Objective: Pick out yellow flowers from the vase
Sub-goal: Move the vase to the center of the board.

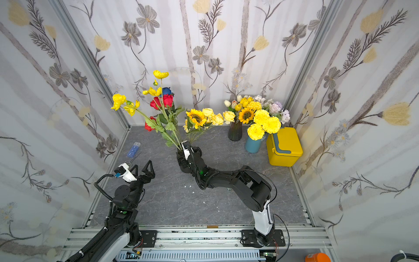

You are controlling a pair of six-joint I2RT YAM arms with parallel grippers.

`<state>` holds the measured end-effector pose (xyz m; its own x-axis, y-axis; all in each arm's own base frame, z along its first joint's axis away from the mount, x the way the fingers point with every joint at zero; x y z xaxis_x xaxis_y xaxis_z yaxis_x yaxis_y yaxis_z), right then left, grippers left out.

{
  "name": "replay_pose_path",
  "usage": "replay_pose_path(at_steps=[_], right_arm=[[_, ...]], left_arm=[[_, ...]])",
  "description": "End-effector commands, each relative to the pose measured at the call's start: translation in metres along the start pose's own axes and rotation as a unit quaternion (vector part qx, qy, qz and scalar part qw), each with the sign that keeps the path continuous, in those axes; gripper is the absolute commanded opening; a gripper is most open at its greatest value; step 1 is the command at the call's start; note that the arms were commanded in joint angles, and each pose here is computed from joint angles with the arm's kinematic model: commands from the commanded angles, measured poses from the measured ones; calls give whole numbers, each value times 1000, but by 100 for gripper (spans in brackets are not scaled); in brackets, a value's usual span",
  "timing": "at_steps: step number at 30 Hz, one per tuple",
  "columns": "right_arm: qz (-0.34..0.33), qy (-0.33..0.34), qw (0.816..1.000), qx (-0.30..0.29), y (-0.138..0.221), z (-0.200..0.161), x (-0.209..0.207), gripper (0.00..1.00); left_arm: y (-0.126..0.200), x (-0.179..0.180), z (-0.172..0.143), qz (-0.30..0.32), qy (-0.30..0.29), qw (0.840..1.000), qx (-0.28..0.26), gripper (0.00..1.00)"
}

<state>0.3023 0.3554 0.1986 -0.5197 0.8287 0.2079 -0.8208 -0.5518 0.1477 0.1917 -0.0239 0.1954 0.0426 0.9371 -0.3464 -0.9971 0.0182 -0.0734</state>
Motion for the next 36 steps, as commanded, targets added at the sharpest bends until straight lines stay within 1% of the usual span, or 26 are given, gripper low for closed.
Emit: replay_pose_path(at_steps=[1,7,10,11,17,22,29,32,36], right_arm=[[2,-7,1000,-9,-1,4,3,83],[4,-2,1000,-15,3,8,6,90],[-2,0,1000,-18,6,9,8,99],[-4,1,1000,-18,7,9,7,100],[-10,-3,1000,-15,15,9,5,100],[-1,-5,1000,-4,34,5,2,100],[12,-8,1000,13,71,-2,-5,100],[24,-8,999,28,85,-3,-5,100],[49,-3,998,47,108,4,6,91]], left_arm=[[-1,-1,6,1,0,1000,-15,100],[-1,-2,6,1,-1,1000,-14,100],[-1,-2,6,-1,-1,1000,-13,100],[-1,-2,6,-1,-1,1000,-13,100],[-4,-4,6,-9,-3,1000,-2,100],[-9,-15,17,-40,-4,999,24,100],[-1,-36,40,-89,43,994,42,100],[2,-44,43,-114,55,990,65,100],[5,-50,49,-118,52,987,90,100]])
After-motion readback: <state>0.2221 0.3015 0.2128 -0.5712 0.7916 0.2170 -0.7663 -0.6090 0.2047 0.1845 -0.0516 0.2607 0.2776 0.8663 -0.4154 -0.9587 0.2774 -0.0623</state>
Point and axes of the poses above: each gripper's point midway between its finger pads, its own y axis back along the fingers, its own x axis along the line the jaws close on, z = x × y, the point moved 10 cm from there along y, back along the fingers, and after that the axes turned 9 degrees about -y, right-handed, at the moved point
